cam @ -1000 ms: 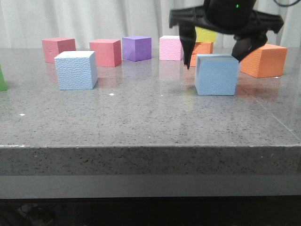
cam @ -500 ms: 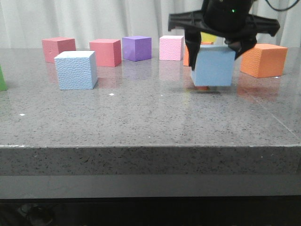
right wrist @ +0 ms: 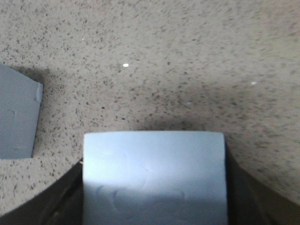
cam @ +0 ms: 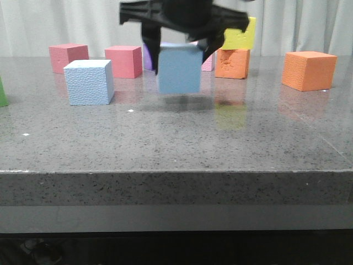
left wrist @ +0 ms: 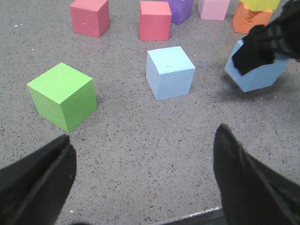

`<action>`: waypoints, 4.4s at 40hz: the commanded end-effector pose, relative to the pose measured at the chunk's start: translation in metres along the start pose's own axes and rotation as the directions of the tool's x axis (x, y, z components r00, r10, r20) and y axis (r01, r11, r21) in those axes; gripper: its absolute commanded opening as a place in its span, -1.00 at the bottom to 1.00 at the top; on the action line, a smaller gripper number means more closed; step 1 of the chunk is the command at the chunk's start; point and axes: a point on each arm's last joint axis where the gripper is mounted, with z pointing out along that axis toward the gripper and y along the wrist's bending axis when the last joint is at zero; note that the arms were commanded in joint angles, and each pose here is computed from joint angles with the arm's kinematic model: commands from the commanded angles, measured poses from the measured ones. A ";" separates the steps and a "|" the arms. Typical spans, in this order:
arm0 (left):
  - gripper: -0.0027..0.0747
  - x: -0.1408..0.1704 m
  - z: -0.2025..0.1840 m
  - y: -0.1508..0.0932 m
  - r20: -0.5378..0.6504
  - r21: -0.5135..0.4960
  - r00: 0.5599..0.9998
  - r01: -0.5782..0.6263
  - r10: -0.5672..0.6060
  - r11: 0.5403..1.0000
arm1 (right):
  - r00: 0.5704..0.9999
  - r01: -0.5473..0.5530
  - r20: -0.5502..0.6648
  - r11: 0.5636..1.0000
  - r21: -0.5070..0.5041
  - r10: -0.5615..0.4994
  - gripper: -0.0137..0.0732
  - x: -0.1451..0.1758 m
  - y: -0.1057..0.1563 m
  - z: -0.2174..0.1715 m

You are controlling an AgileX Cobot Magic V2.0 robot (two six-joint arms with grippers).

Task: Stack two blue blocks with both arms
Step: 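Carry the light-blue cube toward the center and set it down, then lower the left gripper onto the other light-blue cube and grasp it, then lift the held cube and lower it onto the placed blue cube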

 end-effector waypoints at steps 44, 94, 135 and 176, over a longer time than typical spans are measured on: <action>0.59 -0.017 -0.004 -0.001 0.107 -0.001 0.994 -0.012 0.012 1.000 | 0.893 0.415 0.264 0.893 -0.176 -0.363 0.82 0.016 -0.081 -0.196; 0.60 -0.113 0.154 -0.052 -0.195 -0.014 0.981 -0.008 0.005 1.000 | 0.821 0.490 0.399 0.862 -0.128 -0.407 0.82 0.102 -0.133 -0.218; 0.57 -0.083 0.296 -0.061 -0.390 -0.182 0.905 0.105 -0.170 0.978 | 0.821 0.490 0.399 0.862 -0.128 -0.407 0.82 0.102 -0.133 -0.218; 0.11 -0.139 0.227 -0.160 -0.265 -0.001 0.964 0.030 -0.029 1.000 | 0.821 0.490 0.399 0.862 -0.128 -0.407 0.82 0.102 -0.133 -0.218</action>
